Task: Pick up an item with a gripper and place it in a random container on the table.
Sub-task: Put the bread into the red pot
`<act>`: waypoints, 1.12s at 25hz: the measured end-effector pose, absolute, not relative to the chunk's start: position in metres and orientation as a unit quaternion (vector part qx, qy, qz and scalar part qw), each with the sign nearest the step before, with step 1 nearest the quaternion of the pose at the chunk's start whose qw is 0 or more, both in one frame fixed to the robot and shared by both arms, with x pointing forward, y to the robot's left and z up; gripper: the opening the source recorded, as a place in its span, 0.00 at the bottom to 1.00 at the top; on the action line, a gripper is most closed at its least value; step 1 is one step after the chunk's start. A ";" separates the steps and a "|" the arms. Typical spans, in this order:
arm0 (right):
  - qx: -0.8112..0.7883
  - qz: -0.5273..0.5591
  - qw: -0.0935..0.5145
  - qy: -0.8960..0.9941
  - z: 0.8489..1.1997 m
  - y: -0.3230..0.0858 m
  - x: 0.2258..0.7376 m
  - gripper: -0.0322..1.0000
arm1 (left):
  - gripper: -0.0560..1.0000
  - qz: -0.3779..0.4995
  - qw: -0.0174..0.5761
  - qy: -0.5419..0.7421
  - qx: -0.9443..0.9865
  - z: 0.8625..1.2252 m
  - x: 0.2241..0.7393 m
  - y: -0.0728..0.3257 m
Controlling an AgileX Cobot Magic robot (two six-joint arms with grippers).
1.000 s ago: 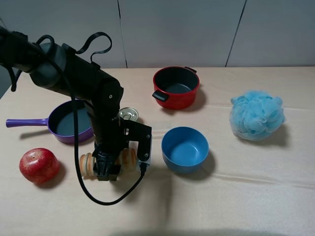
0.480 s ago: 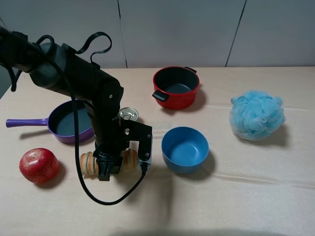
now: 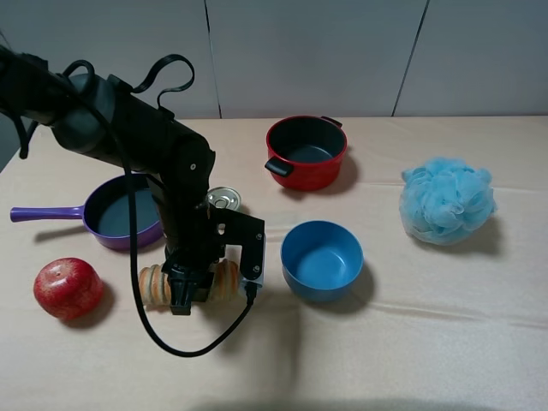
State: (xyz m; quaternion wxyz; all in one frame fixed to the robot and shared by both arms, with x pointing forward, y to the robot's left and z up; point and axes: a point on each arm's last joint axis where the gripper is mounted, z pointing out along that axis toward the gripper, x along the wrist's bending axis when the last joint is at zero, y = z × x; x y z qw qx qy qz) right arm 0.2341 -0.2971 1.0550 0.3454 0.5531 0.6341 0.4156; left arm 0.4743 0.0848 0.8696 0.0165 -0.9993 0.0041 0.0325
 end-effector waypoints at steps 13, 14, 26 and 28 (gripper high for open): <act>0.553 0.416 0.345 0.634 1.055 -0.297 0.234 0.70 | 0.43 0.051 0.036 -0.055 -0.997 0.914 0.492 0.068; 0.553 0.416 0.345 0.634 1.055 -0.297 0.234 0.70 | 0.43 0.050 0.036 -0.062 -0.996 0.918 0.494 0.066; 0.553 0.416 0.345 0.634 1.055 -0.297 0.234 0.70 | 0.39 0.007 -0.010 -0.144 -0.990 0.977 0.523 0.040; 0.553 0.416 0.345 0.634 1.055 -0.297 0.234 0.70 | 0.39 -0.003 -0.022 -0.149 -0.989 0.985 0.527 0.036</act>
